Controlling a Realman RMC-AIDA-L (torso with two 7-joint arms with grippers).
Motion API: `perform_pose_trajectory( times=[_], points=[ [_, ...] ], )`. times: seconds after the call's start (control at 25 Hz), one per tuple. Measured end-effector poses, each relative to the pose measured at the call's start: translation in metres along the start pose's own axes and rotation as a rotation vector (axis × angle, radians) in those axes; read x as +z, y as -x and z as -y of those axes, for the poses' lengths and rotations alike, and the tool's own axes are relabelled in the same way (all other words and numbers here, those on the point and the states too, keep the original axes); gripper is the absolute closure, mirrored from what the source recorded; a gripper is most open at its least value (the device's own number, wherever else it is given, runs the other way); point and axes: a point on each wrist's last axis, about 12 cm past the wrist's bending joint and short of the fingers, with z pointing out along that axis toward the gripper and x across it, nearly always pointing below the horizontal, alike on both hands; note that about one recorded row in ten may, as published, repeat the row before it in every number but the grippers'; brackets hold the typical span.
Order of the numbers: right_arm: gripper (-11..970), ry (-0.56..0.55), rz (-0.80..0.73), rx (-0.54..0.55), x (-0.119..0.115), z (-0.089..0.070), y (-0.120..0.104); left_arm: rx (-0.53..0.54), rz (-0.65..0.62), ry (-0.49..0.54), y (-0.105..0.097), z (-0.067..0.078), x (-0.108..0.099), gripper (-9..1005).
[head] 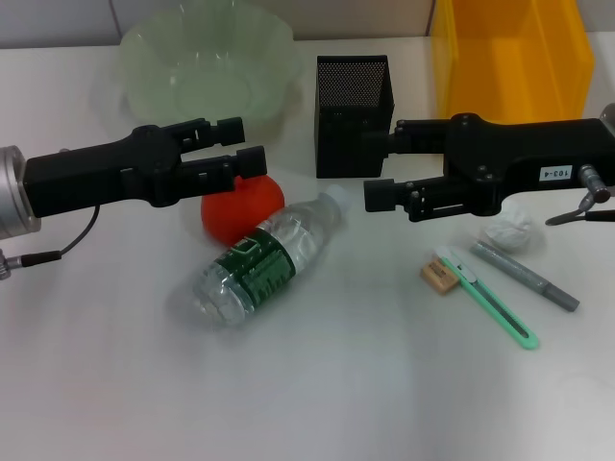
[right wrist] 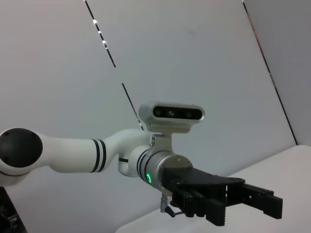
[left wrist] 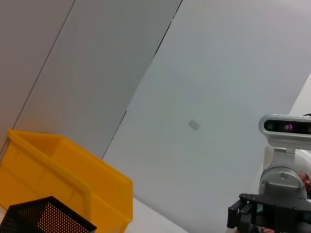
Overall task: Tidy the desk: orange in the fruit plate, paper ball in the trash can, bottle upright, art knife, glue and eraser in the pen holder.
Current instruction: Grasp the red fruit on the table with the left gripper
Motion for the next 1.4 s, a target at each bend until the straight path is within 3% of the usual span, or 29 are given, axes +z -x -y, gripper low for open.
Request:
perform_pose_trajectory(
  times=[0.68, 0.92, 1.08, 1.4],
  points=[
    [143, -0.011, -0.029, -0.003, -0.001, 0.002, 0.000, 0.017, -0.034, 0.021, 0.003, -0.003, 0.003, 217],
    [143, -0.157, 0.056, -0.018, -0.034, 0.008, 0.003, -0.013, -0.119, 0.152, -0.002, -0.011, -0.011, 225],
    [143, -0.280, 0.143, -0.028, -0.062, 0.010, 0.002, 0.025, -0.148, 0.271, -0.005, -0.023, -0.012, 230],
    [143, -0.318, 0.157, -0.018, -0.065, 0.011, -0.005, 0.086, -0.242, 0.344, -0.009, -0.036, 0.010, 241]
  ],
)
